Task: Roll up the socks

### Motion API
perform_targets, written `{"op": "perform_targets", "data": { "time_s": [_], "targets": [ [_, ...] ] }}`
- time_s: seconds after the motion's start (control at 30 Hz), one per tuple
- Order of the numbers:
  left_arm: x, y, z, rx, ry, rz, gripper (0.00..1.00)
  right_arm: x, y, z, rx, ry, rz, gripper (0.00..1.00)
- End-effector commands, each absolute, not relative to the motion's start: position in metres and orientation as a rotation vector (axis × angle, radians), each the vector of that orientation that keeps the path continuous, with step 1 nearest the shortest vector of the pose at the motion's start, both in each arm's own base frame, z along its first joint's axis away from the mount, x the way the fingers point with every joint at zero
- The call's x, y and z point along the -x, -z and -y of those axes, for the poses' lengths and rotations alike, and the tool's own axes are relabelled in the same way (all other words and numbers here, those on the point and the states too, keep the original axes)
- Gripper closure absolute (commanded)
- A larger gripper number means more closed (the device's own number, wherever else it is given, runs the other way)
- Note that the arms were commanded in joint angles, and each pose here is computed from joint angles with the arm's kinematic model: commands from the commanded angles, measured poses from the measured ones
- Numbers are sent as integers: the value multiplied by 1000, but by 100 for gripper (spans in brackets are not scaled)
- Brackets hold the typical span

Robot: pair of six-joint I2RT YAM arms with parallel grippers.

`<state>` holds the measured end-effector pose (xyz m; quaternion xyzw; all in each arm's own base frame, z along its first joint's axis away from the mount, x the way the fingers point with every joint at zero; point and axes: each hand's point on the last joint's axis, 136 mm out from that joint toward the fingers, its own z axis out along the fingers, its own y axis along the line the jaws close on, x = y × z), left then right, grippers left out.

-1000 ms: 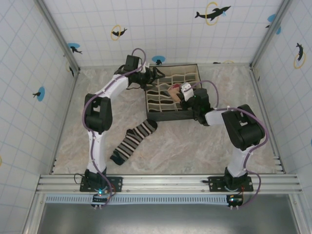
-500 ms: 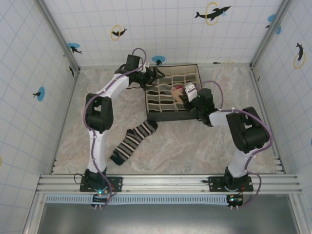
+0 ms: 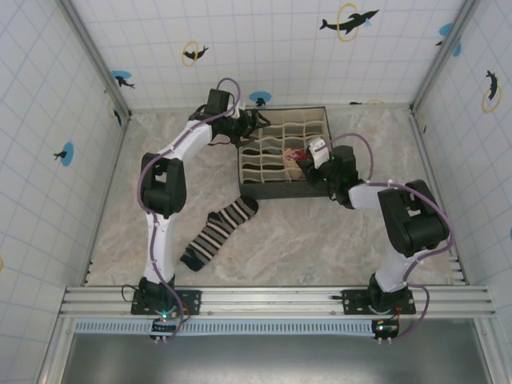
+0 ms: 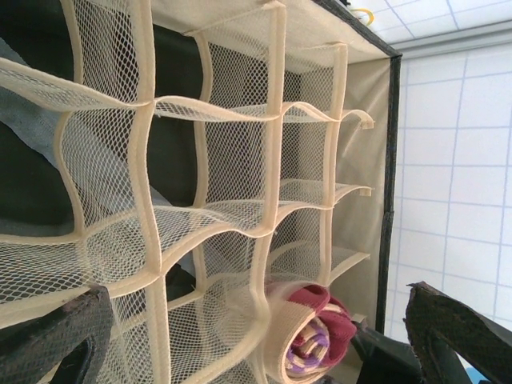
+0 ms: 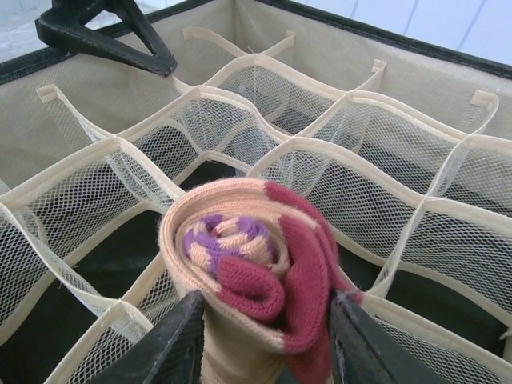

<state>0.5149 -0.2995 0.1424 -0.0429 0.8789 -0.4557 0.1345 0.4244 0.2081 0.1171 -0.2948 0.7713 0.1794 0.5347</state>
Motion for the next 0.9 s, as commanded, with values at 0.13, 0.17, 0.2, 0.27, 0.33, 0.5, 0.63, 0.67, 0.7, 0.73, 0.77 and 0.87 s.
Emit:
{"op": "perform_targets", "data": {
  "time_s": [0.13, 0.17, 0.2, 0.27, 0.33, 0.5, 0.63, 0.67, 0.7, 0.73, 0.77, 0.87],
  "targets": [
    [-527, -131, 294, 143, 1294, -2546, 5, -424, -158, -206, 600, -535, -1903, 49],
    [-528, -131, 294, 154, 1297, -2540, 5, -426, -162, -207, 581, -553, -1919, 49],
    [-531, -133, 295, 160, 1301, -2529, 5, -428, -164, -207, 555, -571, -1942, 48],
    [-537, -137, 295, 178, 1292, -2506, 5, -430, -167, -206, 480, -607, -1991, 47],
    [-544, -144, 294, 189, 1281, -2482, 5, -425, -170, -210, 459, -675, -2022, 47],
    [-561, -140, 293, 217, 1308, -2460, 5, -397, -176, -217, 419, -726, -2058, 45],
    [-562, -171, 294, 180, 1332, -2392, 3, -362, -180, -232, 478, -722, -2079, 42],
    [-559, -201, 293, 152, 1344, -2339, 3, -352, -180, -236, 493, -715, -2089, 41],
    [-558, -212, 293, 138, 1350, -2320, 3, -345, -177, -238, 500, -697, -2101, 40],
    [-556, -222, 291, 135, 1353, -2307, 3, -336, -172, -241, 507, -668, -2125, 41],
    [-554, -231, 288, 137, 1352, -2299, 3, -327, -168, -244, 514, -646, -2149, 41],
    [-540, -254, 288, 112, 1384, -2281, 3, -311, -159, -251, 462, -625, -2202, 41]
  ]
}}
